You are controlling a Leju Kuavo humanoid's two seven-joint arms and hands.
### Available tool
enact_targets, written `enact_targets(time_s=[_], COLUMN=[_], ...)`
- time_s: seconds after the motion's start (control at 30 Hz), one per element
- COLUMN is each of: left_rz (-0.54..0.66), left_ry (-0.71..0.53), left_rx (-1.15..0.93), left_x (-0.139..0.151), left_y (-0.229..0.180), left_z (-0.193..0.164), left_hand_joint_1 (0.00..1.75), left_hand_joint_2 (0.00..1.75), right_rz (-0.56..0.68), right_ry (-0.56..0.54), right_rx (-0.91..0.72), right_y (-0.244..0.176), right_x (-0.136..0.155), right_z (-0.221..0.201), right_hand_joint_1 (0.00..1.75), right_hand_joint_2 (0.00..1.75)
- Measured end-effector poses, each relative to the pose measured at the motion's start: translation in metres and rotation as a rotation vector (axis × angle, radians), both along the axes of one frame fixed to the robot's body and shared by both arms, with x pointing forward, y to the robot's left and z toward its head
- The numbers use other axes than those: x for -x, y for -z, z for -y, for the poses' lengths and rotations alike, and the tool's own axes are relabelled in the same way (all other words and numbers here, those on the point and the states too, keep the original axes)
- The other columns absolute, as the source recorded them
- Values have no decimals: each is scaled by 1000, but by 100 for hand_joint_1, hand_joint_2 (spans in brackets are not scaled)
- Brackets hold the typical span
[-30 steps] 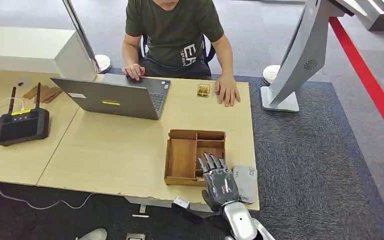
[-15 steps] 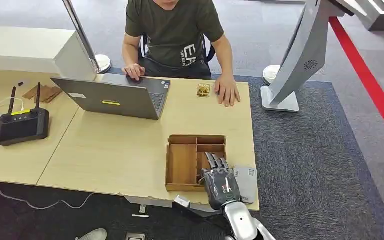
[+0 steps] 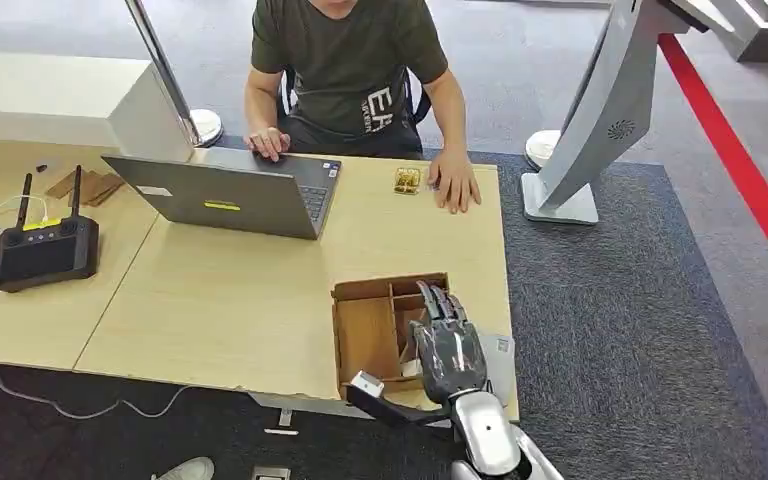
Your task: Pass the card to the sensor for recognition and then transmit it.
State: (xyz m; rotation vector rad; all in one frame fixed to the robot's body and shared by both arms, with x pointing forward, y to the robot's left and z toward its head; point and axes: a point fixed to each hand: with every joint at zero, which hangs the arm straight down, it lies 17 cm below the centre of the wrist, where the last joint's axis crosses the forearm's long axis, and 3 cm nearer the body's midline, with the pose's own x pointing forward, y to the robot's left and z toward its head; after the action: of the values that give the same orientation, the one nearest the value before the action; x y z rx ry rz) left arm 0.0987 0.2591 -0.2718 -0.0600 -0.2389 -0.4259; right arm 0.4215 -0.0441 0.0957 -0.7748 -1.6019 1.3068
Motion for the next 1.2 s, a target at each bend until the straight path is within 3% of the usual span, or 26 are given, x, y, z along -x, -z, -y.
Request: enact_targets(time_s=[0.27, 0.87, 1.03, 1.2], left_rz=[-5, 0, -5, -17], left_ry=[1, 1, 2, 10], left_rx=[2, 3, 8, 24], left_x=[-1, -4, -3, -6], left_y=[0, -1, -1, -3], left_z=[0, 1, 2, 6], left_hand_joint_1=[0, 0, 0, 0], left_hand_joint_2=[175, 175, 175, 175], right_rz=[95, 157, 165, 184], right_ry=[24, 18, 4, -47], right_rx=[-71, -111, -111, -134], right_y=[-55, -87, -93, -129], right_x=[-11, -10, -11, -29], right_z=[7, 9, 6, -9], right_hand_joint_1=[157, 152, 162, 175], right_hand_joint_2=[175, 175, 175, 175])
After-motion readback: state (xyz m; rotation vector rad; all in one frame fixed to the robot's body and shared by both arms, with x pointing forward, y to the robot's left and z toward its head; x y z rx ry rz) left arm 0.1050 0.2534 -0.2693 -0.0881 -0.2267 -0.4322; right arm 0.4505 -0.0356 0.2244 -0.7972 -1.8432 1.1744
